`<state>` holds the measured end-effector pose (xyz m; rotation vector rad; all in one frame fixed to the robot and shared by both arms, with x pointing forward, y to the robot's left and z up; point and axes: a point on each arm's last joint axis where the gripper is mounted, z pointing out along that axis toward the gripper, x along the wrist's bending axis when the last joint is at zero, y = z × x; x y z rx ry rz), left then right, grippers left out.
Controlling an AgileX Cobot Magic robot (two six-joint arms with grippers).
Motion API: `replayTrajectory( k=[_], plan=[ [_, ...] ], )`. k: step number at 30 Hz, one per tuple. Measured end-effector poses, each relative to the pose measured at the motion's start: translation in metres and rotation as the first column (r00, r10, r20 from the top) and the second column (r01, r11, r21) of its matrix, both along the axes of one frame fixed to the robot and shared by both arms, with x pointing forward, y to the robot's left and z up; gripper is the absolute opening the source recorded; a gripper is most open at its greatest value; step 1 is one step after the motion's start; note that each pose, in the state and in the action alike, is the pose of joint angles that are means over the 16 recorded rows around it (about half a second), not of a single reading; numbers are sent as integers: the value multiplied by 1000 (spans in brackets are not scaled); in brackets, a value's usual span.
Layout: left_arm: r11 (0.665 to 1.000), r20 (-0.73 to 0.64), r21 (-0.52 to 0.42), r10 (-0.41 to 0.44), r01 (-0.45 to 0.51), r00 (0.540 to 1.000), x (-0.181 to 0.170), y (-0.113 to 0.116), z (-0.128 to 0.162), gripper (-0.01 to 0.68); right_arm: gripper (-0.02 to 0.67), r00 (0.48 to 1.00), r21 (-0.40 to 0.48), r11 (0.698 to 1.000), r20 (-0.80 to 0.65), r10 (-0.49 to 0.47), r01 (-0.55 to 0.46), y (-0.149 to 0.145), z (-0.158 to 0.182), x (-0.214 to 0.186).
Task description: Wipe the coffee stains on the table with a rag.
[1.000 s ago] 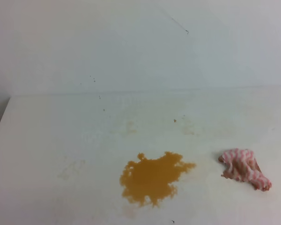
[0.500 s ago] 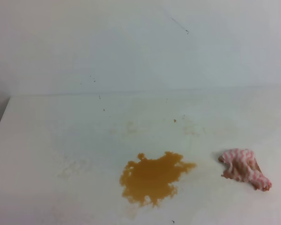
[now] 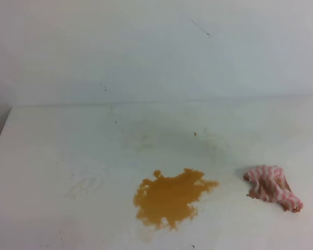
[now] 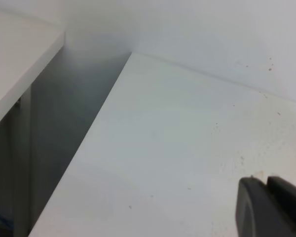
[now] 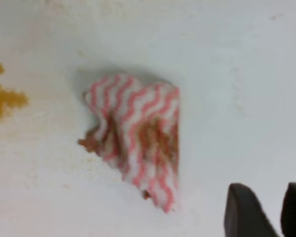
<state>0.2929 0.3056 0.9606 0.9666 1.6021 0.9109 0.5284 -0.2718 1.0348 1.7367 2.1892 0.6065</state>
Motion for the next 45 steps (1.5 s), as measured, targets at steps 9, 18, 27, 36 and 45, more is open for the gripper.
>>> replayTrajectory(
  k=[9, 18, 27, 36, 45],
  plan=[
    [1000, -1, 0, 0, 0, 1000, 0, 0, -2, -2, 294, 982, 38, 989, -112, 149, -146, 43, -47, 45],
    [1000, 0, 0, 0, 0, 1000, 0, 0, -3, -2, 299, 951, -27, 974, -223, 215, -226, 73, -98, 66],
    [1000, 0, 0, 0, 0, 1000, 0, 0, 0, -3, 154, 934, -60, 966, -277, 224, -250, 79, -117, 73],
    [1000, 2, 0, 0, 0, 1000, 0, 0, 1, -3, 46, 923, 30, 954, -247, 296, -298, 104, -100, 82],
    [1000, 5, 1, 0, 0, 1000, 0, 0, 2, -3, 42, 921, 106, 931, -145, 361, -348, 145, -92, 93]
  ],
)
